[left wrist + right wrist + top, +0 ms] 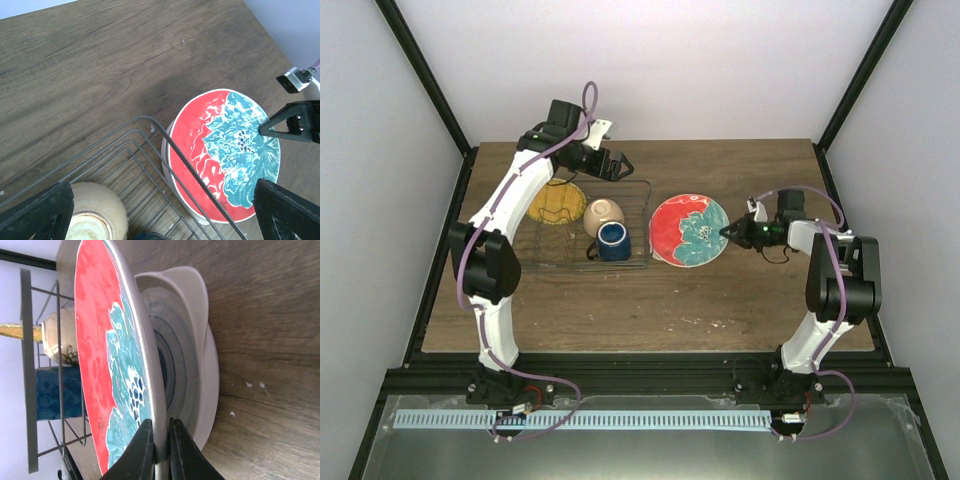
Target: Load the mixed dishes into the dish rack
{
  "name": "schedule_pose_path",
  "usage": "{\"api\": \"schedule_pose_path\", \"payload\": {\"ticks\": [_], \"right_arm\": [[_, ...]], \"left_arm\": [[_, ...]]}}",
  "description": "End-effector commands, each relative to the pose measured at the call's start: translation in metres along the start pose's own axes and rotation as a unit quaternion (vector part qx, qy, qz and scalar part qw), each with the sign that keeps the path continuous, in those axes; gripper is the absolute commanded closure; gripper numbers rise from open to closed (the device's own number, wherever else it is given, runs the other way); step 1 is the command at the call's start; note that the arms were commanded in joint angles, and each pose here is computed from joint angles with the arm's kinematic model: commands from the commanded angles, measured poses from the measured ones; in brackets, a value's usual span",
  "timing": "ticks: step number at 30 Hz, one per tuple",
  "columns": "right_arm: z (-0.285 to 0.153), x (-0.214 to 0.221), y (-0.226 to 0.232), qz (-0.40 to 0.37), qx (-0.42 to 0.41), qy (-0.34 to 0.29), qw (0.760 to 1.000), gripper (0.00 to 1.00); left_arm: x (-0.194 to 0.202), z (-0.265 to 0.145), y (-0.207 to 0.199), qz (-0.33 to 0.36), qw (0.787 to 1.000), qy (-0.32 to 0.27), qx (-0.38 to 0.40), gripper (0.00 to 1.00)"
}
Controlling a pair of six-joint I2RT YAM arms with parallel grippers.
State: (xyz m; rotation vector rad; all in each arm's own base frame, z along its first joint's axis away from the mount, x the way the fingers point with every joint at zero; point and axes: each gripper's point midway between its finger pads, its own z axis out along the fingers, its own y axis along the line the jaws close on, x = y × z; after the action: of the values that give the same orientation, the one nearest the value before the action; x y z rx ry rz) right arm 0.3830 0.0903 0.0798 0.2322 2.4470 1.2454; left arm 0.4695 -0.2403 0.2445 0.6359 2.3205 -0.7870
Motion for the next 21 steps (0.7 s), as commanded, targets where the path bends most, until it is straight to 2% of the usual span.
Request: {"api": "schedule_pose_path", "payload": {"ticks": [1, 8, 16, 21], "right_arm": [[-0.021, -0.031, 0.037, -0.040, -0.105, -0.036, 0.993, 0.99], [-0.041, -0.061, 0.047, -0.060, -0.112, -0.055, 0.990, 0.99], [-0.066, -0.102, 0.100, -0.121, -0.146, -0.080, 0.979, 0.99], [-0.072, -0.113, 0.128, -0.150, -0.169, -0.084, 0.970, 0.99]], "left_arm": [[-0.010, 0.003, -0.007, 0.003, 1.000, -0.014, 0.028, 0.00], [-0.001, 0.004, -0.015, 0.001, 0.999, -0.003, 0.054, 0.00], [0.005, 0.009, -0.041, -0.018, 0.988, -0.001, 0.153, 0.00], [0.004, 0.019, -0.041, -0.026, 0.984, -0.002, 0.174, 0.00]]}}
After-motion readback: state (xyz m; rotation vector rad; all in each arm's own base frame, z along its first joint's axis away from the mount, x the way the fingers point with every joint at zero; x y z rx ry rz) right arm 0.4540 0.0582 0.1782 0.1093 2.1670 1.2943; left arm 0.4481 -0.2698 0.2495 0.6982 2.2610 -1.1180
